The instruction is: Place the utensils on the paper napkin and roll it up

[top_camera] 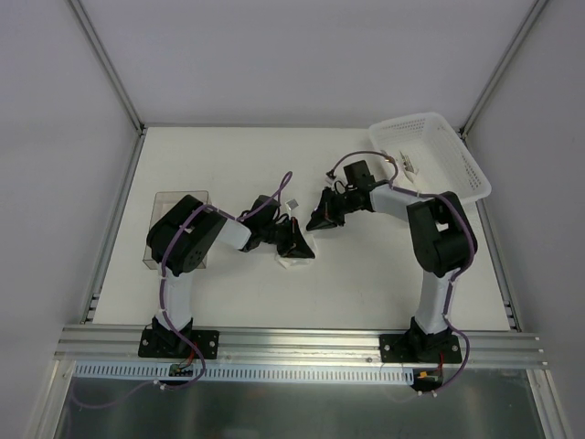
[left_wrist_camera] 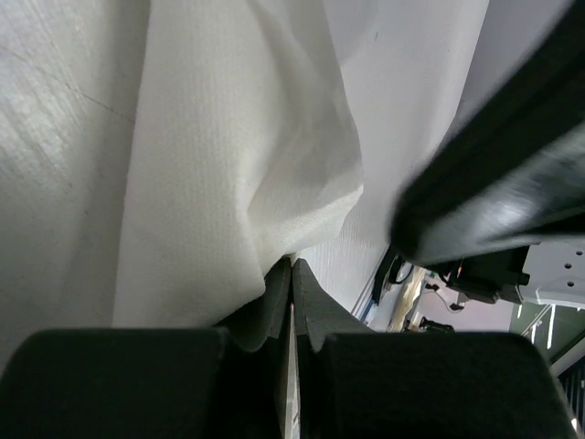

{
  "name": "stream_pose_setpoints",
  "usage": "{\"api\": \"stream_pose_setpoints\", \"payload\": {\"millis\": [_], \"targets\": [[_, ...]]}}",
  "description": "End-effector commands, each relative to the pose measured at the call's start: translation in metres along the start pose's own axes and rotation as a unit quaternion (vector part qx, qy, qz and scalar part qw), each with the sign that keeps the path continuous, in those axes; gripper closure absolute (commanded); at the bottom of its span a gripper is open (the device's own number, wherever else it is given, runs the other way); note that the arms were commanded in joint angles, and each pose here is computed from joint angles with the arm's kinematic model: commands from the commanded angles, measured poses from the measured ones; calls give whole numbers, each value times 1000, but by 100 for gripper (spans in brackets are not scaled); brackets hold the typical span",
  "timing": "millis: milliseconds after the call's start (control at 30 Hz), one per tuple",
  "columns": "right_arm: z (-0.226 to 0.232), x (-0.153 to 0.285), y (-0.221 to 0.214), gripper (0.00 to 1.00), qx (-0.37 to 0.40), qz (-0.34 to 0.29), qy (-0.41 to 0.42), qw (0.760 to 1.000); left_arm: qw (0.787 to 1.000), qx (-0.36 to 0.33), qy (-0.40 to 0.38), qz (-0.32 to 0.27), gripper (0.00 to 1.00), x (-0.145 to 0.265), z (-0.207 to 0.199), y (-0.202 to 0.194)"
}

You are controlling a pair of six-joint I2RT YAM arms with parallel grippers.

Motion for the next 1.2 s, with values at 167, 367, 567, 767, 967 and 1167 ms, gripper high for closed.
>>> {"api": "stream_pose_setpoints", "payload": {"millis": [167,367,567,767,967,1167], "targets": [[-20,-29,11,98,-18,-7,-29,999,986,57,136,81,100,5,59,-61],[-47,-37,3,98,-28,5,-78,997,989,19,131,62,94,14,39,-47],[-58,-36,-1,99,-25,13,-104,994,991,-66,114,10,72,46,-15,-15],[-62,-37,-2,99,-24,16,-109,994,982,-121,136,-40,67,90,-54,4],[-63,-34,-3,99,-20,19,-116,993,980,-118,157,-14,69,93,-41,-8],[-65,-34,-3,99,-22,21,-120,992,974,-151,169,8,67,87,-28,-14]]}}
Point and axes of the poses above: each gripper's point midway between its finger pads, its own x axis back along the fingers, its own z axis along the line the jaws close on, y = z × x, the point moved 3 cm from there along x, back along the fingers, and after that the axes turned 14 degrees about -x, right-handed, at the moved point
